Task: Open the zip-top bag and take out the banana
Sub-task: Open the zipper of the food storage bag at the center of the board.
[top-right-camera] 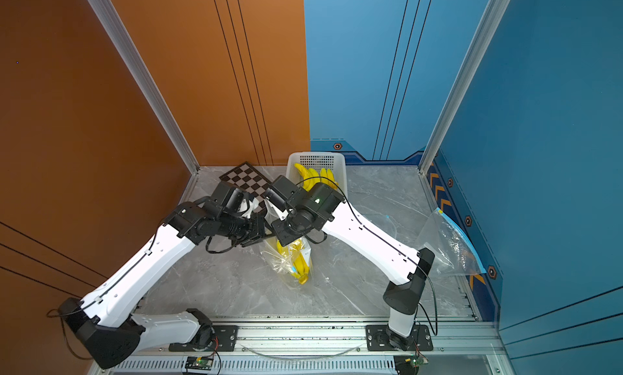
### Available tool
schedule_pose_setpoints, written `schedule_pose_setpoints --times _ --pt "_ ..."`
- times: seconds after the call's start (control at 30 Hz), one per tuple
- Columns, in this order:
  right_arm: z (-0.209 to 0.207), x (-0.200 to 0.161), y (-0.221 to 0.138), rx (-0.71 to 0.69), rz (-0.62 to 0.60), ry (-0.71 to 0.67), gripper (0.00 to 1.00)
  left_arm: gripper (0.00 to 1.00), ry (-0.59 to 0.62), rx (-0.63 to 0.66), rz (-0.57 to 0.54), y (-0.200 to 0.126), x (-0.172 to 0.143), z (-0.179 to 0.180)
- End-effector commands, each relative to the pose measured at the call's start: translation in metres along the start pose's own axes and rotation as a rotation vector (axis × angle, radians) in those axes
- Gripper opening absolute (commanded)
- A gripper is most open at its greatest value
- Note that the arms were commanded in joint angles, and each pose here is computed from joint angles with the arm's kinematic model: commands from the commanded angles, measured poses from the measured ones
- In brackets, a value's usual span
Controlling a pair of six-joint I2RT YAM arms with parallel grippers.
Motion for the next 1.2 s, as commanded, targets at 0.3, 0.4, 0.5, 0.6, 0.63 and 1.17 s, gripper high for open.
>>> schedule_pose_setpoints --times 0.3,0.4,0.5,0.6,0.63,1.17 --pt "-0.067 -0.045 -0.036 -0.134 0.016 0.124 0.0 0.0 -0.016 0.118 0.002 -0.032 0.009 0.047" --pt "-0.068 -0.046 -0.04 -0.13 0.009 0.131 0.01 0.0 -0.01 0.104 0.007 -0.033 0.01 0.041" --pt "-0.052 -0.032 -0.045 -0.056 -0.066 0.111 0.33 0.0 0.012 0.081 0.022 -0.033 0.007 0.028" --pt "-0.028 -0.004 -0.061 0.03 -0.217 0.081 1.0 0.0 0.06 0.072 0.05 -0.028 -0.002 0.011" --pt "-0.025 0.003 -0.068 0.023 -0.258 0.081 1.0 0.0 0.076 0.074 0.058 -0.026 -0.005 0.007" --pt "0.049 0.027 -0.057 0.315 -0.324 0.163 0.8 0.0 0.089 0.076 0.075 -0.017 -0.011 0.0"
Point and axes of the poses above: each gripper's point midway between its finger pads, its own y axis out along the fingers, its own z axis along the line the jaws close on, x = y × z, the point moved 2 cm from there along -y, back along the fingers, and after that the axes turned 15 degrees about -y, right-handed, at the moved point
